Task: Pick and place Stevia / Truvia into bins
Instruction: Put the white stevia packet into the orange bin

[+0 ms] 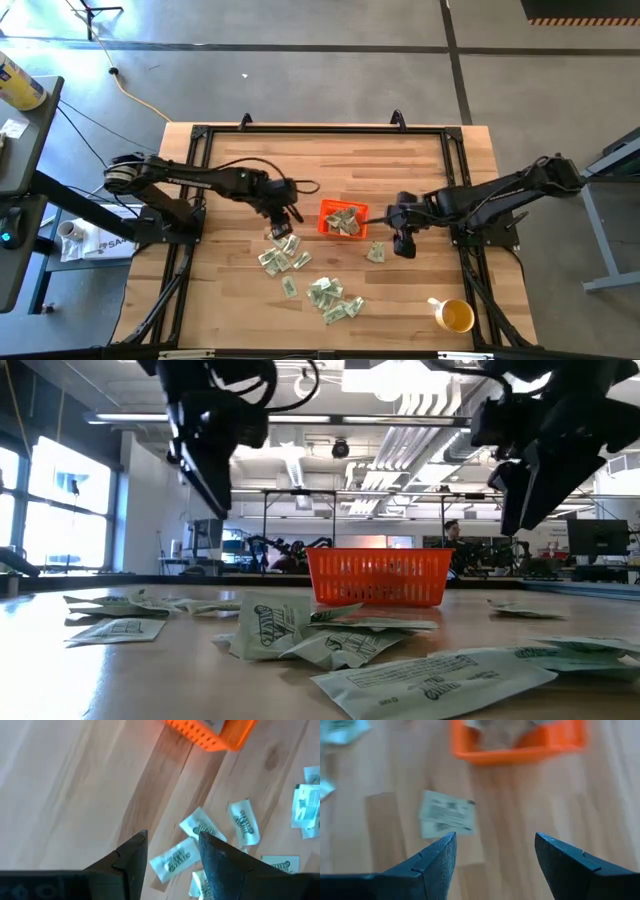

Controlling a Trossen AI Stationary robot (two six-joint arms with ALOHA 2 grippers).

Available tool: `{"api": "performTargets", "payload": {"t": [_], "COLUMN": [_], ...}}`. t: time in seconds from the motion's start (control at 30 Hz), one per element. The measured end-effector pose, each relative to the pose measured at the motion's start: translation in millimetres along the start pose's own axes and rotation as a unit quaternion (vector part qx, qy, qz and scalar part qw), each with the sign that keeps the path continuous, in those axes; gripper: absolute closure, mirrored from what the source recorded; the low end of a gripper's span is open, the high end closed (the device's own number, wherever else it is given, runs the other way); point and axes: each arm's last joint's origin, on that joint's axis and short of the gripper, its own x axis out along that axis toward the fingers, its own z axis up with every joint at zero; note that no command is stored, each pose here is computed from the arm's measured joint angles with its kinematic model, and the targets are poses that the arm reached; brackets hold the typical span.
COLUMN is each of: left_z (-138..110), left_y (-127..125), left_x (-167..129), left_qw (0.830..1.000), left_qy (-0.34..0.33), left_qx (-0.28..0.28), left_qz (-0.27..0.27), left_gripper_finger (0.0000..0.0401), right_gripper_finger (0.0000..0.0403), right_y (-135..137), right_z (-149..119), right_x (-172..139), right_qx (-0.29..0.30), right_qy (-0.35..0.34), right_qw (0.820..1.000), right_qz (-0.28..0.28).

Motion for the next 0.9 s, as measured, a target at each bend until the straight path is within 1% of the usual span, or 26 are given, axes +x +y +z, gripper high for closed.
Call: {"api": "performTargets", "payload": {"t": [0.07, 0.17, 0.27, 0.4, 0.53, 0.67, 0.9], "left_z": [-10.3, -23.6, -30.6, -34.5, -34.3, -30.2, -27.0], "left_y": [1.7, 4.4, 7.2, 9.3, 9.1, 8.1, 6.6], "left_x": [2.4, 6.9, 11.5, 14.7, 15.0, 15.0, 14.8], "left_qw": [1.0, 0.999, 0.997, 0.996, 0.996, 0.996, 0.995], "left_qy": [0.003, 0.007, 0.003, 0.007, 0.005, -0.016, -0.032], "left_qx": [-0.016, -0.042, -0.072, -0.086, -0.086, -0.087, -0.088], "left_qz": [0.002, 0.005, 0.002, 0.005, 0.004, -0.004, -0.012], "left_gripper_finger": [0.019, 0.019, 0.019, 0.019, 0.019, 0.019, 0.019], "right_gripper_finger": [0.0144, 0.0144, 0.0144, 0.0144, 0.0144, 0.0144, 0.0144], "right_y": [3.3, 7.2, 9.4, 13.7, 14.3, 13.1, 15.8], "right_z": [-1.5, -3.2, -7.6, -14.3, -23.8, -30.1, -28.7], "right_x": [4.6, 8.8, 14.5, 22.6, 29.9, 39.4, 57.4], "right_qx": [-0.033, -0.064, -0.083, -0.092, -0.094, -0.091, -0.044], "right_qy": [-0.017, -0.039, -0.053, -0.071, -0.077, -0.089, -0.082], "right_qw": [0.999, 0.997, 0.994, 0.989, 0.988, 0.987, 0.99], "right_qz": [0.019, 0.031, 0.042, 0.087, 0.092, 0.093, 0.104]}}
